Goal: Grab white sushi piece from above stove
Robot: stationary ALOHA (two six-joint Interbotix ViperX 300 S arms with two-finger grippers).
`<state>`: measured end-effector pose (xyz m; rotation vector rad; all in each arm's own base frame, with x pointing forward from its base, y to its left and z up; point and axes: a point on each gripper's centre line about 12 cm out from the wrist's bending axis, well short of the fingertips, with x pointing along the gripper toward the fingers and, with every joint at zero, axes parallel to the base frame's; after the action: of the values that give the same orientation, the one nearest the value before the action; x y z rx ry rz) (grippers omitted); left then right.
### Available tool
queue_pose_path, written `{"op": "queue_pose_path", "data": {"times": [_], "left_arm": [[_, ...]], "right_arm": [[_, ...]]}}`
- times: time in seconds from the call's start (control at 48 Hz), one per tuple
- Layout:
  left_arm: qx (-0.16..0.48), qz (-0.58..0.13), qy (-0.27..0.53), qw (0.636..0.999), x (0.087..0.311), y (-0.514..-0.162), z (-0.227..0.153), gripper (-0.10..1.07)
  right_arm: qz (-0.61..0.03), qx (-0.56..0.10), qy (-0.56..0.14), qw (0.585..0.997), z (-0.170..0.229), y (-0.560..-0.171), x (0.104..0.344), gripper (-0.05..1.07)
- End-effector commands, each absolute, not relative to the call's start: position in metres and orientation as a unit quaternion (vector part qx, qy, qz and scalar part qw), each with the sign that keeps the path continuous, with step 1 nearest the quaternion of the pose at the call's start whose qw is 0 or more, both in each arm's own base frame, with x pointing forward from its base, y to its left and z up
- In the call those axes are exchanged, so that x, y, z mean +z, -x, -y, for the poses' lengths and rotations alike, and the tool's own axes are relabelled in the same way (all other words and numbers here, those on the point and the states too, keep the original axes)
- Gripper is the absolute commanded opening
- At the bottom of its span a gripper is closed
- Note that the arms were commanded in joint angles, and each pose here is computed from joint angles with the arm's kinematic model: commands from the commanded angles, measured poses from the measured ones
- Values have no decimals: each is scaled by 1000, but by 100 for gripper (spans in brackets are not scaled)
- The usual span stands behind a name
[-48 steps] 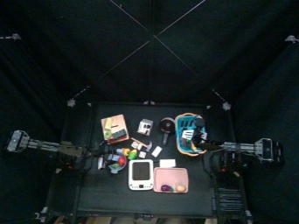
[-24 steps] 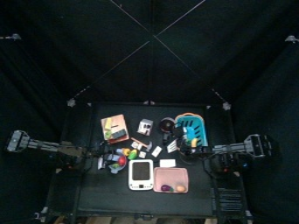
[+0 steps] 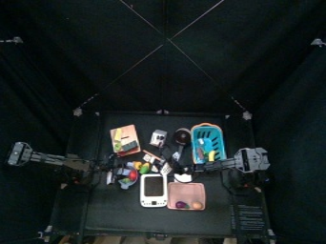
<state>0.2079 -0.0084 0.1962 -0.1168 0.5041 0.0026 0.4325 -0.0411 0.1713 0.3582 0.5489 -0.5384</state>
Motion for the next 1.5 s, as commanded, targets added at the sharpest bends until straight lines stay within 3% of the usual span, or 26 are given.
{"op": "queue_pose_path", "data": {"times": [0.0, 0.562, 1.479], "left_arm": [[1, -243, 57, 968, 200, -210, 8, 85], [1, -243, 57, 968, 200, -210, 8, 85], [1, -245, 57, 968, 199, -210, 8, 85]], "right_arm": [[-250, -256, -168, 918, 42, -444, 181, 96], [-280, -262, -143, 912, 47, -464, 143, 96], [-344, -276, -102, 892, 64, -480, 124, 96]]}}
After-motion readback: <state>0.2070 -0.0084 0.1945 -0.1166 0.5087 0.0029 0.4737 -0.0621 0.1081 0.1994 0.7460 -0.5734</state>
